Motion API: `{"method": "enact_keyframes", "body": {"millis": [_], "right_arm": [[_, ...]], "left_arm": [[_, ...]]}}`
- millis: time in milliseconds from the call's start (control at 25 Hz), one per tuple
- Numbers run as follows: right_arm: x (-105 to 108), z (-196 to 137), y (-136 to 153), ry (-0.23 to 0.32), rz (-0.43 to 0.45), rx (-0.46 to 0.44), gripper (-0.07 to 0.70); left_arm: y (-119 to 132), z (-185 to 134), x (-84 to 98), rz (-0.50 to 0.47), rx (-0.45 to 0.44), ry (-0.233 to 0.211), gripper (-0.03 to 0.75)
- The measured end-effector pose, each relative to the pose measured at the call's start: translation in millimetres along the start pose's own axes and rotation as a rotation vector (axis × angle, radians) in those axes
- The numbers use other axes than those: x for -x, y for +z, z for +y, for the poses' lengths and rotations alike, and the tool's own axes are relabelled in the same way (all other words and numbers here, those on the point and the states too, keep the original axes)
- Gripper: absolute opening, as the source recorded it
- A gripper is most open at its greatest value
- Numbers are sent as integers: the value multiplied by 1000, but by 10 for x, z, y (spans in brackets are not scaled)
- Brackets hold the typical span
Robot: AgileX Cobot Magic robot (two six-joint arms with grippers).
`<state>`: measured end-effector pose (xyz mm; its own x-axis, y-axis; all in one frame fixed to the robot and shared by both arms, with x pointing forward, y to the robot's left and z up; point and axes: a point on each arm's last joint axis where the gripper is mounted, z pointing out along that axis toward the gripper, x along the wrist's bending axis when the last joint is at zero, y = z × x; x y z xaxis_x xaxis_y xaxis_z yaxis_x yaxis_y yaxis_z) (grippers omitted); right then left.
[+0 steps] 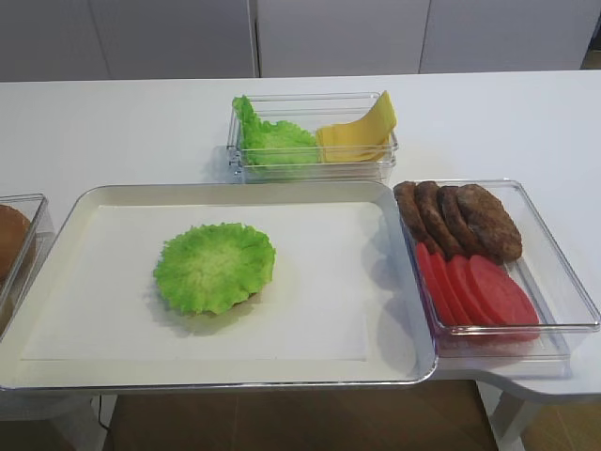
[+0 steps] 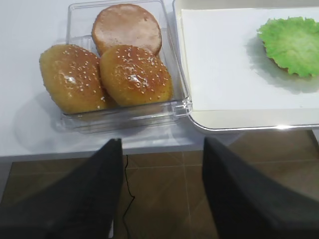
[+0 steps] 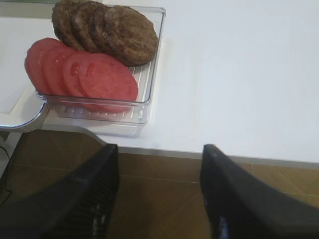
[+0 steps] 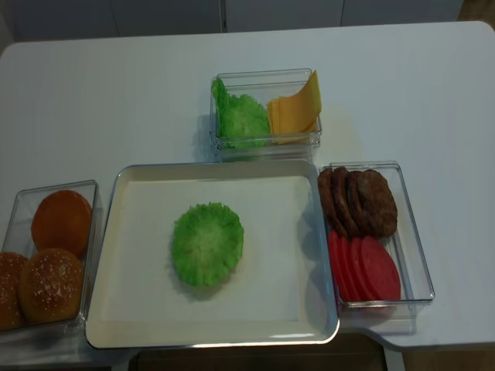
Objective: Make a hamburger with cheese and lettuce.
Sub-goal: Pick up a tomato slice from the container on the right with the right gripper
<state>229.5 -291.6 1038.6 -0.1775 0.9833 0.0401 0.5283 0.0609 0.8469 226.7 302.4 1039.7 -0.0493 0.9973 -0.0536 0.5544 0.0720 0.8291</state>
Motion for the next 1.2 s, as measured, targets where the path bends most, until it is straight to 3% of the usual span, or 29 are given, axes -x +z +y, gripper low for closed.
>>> {"method": "enact_keyframes", "body": {"millis": [1200], "right_arm": [[0, 0, 0, 0, 0, 0, 397]], "left_arm": [[0, 0, 0, 0, 0, 0, 382]]}}
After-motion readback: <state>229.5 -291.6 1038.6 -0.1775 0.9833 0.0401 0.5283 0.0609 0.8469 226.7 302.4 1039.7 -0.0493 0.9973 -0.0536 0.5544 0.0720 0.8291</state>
